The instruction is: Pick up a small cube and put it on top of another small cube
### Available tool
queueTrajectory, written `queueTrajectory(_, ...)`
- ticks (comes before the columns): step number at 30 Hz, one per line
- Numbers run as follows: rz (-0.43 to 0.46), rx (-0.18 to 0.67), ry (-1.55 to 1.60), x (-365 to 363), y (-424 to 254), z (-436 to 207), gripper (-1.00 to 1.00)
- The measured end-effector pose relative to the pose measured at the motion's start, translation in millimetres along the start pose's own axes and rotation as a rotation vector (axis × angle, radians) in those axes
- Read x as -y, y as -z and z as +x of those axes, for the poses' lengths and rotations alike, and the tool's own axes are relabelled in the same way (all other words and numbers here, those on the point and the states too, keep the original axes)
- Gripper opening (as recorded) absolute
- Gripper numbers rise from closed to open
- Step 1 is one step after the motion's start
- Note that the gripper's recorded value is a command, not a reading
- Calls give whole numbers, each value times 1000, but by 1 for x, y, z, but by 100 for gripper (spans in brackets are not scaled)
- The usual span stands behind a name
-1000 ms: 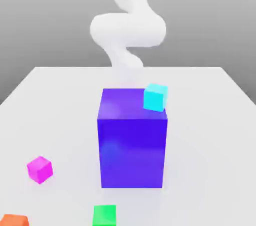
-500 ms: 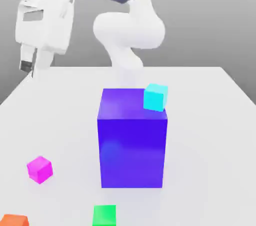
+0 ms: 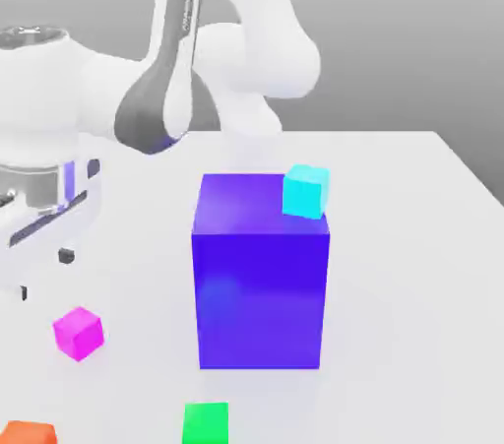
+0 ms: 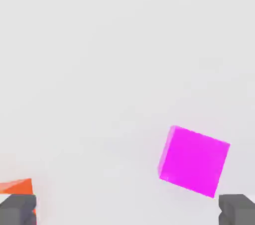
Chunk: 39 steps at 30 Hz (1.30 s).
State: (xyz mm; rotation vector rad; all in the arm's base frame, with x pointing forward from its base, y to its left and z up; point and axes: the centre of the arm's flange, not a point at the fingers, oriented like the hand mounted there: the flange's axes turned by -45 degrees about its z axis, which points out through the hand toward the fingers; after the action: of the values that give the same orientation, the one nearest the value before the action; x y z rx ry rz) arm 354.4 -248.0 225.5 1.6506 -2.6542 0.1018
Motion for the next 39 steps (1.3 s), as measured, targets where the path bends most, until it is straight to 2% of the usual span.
queueTrajectory(3,-41,37,-134,-16,-31,7,0)
queueTrajectory(9,-49,46,-164,-21,-86,5,0)
queueTrajectory(10,-50,44,-163,-22,-94,5,-100)
queueTrajectory(17,-48,44,-163,-22,-95,5,-100)
queueTrajectory(25,-54,49,-139,-17,-37,7,-100)
queueTrajectory(28,-58,60,73,14,-23,-48,-100)
queueTrajectory(34,-44,70,549,48,17,-207,-100)
queueTrajectory(39,-28,61,615,45,-23,-241,-100)
